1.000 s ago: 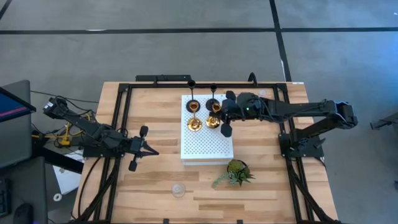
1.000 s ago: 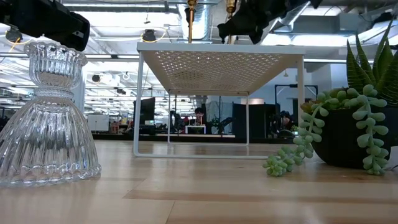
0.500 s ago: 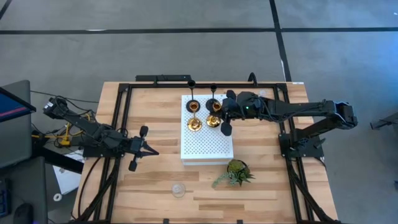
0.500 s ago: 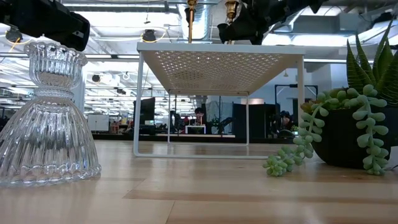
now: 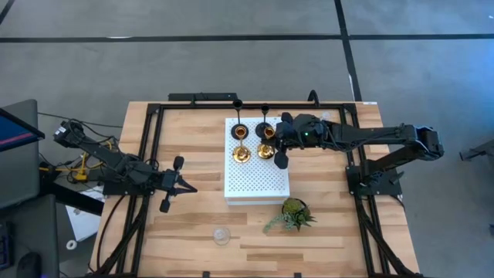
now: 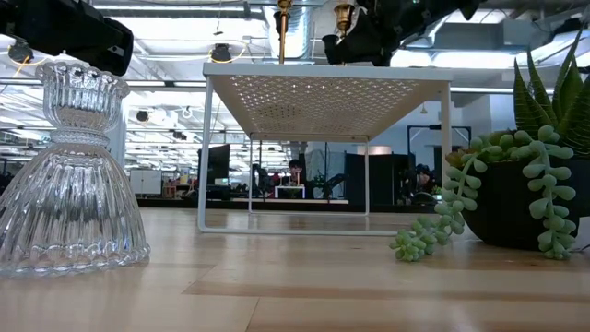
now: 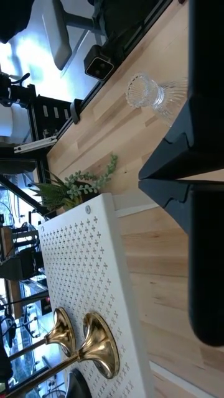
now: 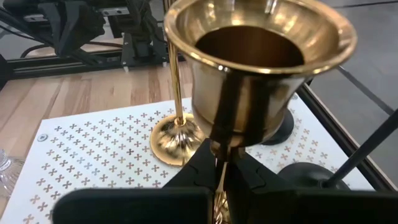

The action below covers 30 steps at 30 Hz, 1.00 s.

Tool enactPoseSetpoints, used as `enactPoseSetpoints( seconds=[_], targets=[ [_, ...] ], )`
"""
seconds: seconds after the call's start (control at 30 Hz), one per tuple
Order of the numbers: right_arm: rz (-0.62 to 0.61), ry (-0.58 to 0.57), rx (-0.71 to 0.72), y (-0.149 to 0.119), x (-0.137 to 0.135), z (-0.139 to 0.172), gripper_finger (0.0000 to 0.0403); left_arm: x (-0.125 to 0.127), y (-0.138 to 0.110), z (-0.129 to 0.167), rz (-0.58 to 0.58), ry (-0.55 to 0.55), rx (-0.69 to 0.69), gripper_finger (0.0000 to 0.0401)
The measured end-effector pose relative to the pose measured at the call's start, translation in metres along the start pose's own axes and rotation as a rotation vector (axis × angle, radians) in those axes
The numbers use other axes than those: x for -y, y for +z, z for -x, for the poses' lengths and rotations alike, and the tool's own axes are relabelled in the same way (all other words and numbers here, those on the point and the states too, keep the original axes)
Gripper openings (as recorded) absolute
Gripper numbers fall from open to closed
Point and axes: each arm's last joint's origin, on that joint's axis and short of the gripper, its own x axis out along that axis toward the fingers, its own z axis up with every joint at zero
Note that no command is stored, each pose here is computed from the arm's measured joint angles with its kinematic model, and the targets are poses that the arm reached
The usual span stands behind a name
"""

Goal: Pick & Place candle stick holders
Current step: Put the gold candle holder on the shelf

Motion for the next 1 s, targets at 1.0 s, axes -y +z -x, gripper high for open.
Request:
enactPoseSetpoints(
  seconds=[1.0],
  targets=[
    [-0.038, 0.003, -0.009, -0.0006, -0.0001, 0.0002, 0.0051, 0.0, 0.0, 0.0, 0.0, 0.0, 0.0, 0.0008]
  ],
)
